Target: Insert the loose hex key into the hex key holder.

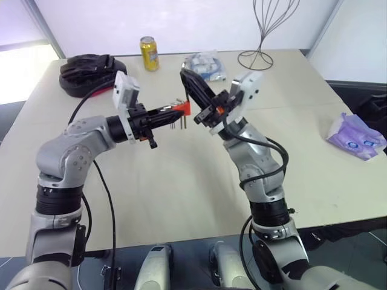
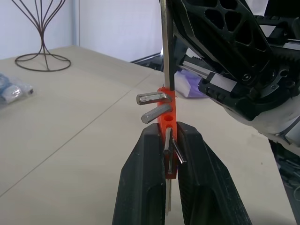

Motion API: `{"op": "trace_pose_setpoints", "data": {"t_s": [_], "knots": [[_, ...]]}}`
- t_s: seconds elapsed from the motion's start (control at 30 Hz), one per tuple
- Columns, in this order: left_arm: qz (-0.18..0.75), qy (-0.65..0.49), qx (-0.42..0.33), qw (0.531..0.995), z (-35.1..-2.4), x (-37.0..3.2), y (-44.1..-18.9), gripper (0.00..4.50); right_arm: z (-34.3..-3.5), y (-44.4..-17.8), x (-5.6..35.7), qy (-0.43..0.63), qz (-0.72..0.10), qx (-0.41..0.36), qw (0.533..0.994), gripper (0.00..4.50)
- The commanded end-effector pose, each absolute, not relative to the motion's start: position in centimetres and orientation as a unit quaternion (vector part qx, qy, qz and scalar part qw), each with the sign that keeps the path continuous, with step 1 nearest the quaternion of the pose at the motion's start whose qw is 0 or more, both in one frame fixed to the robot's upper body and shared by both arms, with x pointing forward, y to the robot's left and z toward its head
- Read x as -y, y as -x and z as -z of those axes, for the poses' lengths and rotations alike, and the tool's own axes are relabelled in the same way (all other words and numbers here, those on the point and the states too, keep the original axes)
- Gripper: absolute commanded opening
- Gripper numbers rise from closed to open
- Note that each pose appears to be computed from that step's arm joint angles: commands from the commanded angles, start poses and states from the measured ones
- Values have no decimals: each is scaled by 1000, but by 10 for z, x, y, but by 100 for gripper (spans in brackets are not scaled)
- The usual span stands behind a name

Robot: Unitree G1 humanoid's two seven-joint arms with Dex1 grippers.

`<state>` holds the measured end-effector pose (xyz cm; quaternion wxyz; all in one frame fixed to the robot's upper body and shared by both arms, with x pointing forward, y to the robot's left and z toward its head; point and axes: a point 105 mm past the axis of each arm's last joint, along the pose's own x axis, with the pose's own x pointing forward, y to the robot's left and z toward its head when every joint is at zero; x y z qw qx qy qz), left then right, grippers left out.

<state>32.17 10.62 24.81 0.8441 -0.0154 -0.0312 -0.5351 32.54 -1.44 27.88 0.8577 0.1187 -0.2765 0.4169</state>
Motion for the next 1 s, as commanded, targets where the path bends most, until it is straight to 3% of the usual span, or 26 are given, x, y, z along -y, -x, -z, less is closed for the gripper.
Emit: {"op": "trace_pose_setpoints", "data": {"t_s": [0.03,1.0], "knots": [[545,3,61,836,-262,-103,-314,0,-295,-318,11,-120,-422,307,845,7],[536,19,77,840,-274,-107,-317,0,-286,-321,19,-115,-407,294,857,7]]}}
